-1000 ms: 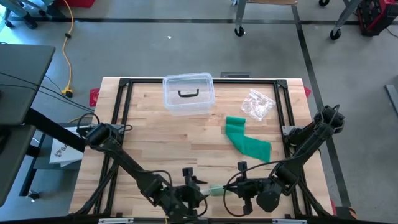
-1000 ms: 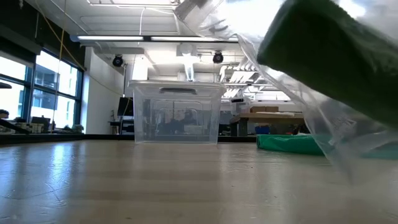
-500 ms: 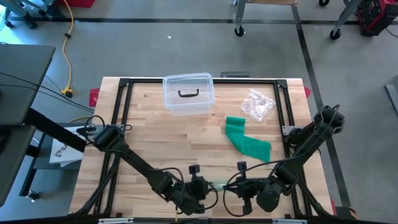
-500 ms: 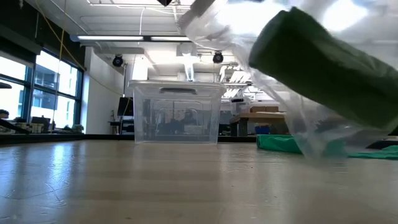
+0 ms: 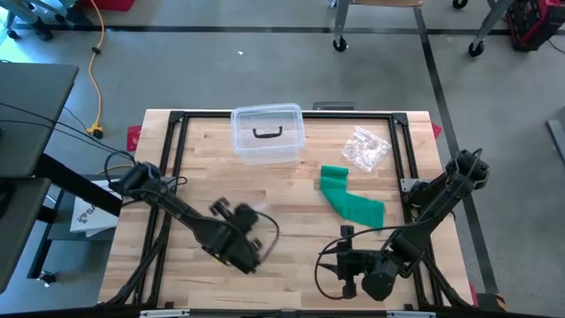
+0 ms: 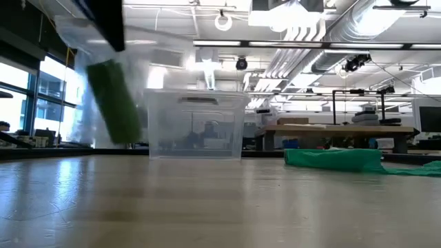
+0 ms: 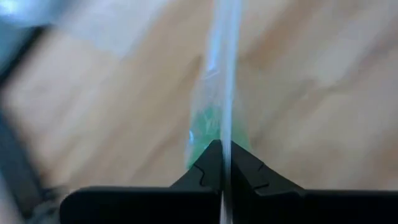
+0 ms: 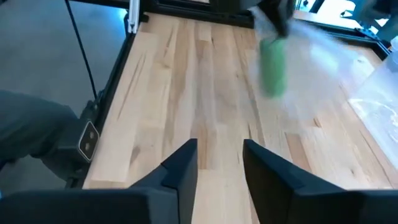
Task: Roll bandage
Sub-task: Close the zip bag, then roll the dark green bandage
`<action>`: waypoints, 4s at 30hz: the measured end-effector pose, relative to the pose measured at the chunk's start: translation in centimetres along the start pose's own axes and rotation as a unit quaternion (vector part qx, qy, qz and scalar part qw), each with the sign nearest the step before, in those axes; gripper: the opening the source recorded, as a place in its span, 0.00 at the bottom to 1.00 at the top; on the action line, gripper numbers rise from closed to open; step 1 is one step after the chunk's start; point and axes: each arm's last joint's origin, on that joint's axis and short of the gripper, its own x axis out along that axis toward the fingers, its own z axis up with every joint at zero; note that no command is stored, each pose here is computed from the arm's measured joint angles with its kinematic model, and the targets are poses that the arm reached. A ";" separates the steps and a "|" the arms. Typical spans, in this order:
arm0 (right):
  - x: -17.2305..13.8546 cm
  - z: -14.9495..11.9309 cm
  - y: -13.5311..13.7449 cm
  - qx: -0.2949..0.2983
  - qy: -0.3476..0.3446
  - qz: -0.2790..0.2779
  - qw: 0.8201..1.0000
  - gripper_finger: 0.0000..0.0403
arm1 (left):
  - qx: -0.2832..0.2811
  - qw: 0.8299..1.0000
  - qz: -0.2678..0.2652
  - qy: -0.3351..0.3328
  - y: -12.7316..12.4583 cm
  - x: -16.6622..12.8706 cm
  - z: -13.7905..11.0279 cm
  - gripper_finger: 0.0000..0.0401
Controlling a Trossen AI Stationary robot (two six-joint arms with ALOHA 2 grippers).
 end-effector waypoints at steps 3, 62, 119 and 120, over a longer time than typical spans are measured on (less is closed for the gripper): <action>0.0 0.0 0.0 -0.001 0.002 0.002 1.000 0.31 | 0.043 0.998 0.035 0.015 0.6 0.6 -0.3 0.00; 5.0 -14.3 -31.5 0.129 0.328 0.001 0.936 0.54 | 0.089 0.966 -0.110 -0.217 -4.5 12.0 -2.4 0.60; -0.3 0.6 -14.7 -0.274 0.083 -0.187 0.940 0.04 | -0.092 0.839 -0.277 -0.459 2.6 5.7 7.2 0.60; -0.1 0.8 -14.5 -0.283 0.085 -0.186 0.937 0.04 | -0.093 0.839 -0.276 -0.459 2.7 5.7 7.3 0.60</action>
